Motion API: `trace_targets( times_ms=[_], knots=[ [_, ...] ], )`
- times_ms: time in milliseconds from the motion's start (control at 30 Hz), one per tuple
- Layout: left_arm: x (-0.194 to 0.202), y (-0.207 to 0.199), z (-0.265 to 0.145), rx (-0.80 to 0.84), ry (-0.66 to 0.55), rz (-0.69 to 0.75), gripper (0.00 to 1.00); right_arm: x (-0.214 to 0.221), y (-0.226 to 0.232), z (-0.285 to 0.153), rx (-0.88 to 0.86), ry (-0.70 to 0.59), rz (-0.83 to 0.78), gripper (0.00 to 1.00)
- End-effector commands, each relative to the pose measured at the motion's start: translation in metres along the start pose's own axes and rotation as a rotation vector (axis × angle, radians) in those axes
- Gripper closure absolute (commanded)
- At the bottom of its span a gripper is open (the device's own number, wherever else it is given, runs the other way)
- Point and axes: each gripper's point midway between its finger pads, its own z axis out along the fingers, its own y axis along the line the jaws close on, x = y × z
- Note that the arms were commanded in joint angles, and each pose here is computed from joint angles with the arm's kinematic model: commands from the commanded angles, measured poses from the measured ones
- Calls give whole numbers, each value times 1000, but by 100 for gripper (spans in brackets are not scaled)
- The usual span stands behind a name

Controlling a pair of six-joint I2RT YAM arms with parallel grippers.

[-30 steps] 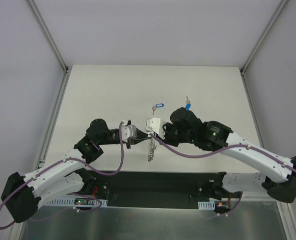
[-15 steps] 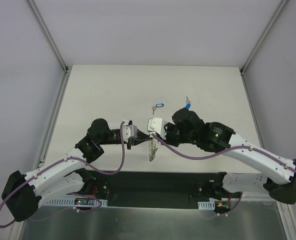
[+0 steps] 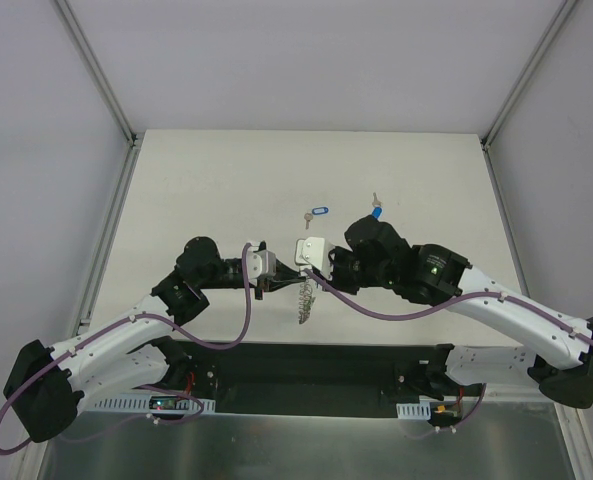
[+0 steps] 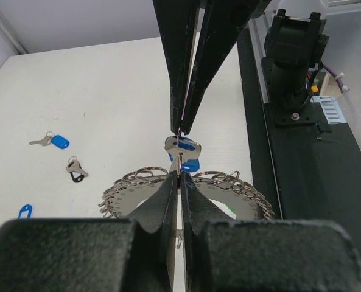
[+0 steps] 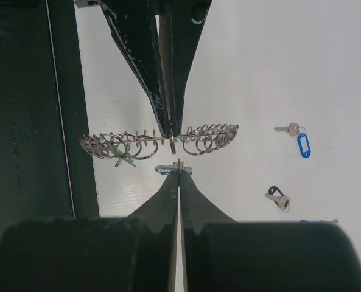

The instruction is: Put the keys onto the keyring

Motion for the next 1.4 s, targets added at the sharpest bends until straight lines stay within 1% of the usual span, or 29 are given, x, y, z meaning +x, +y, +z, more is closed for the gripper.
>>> trace_targets(
  times_ms=[0,933,1367],
  knots=[
    [-28,-2,3,30,-80,68,100,-10,0,-3,-9,-38,-24,99],
    [-28,-3,4,40,-80,64,100,-7,5,2,-37,-23,-24,99],
    [-26,-3,4,36,-74,60,100,-3,0,0,-7,-12,-22,99]
  ],
)
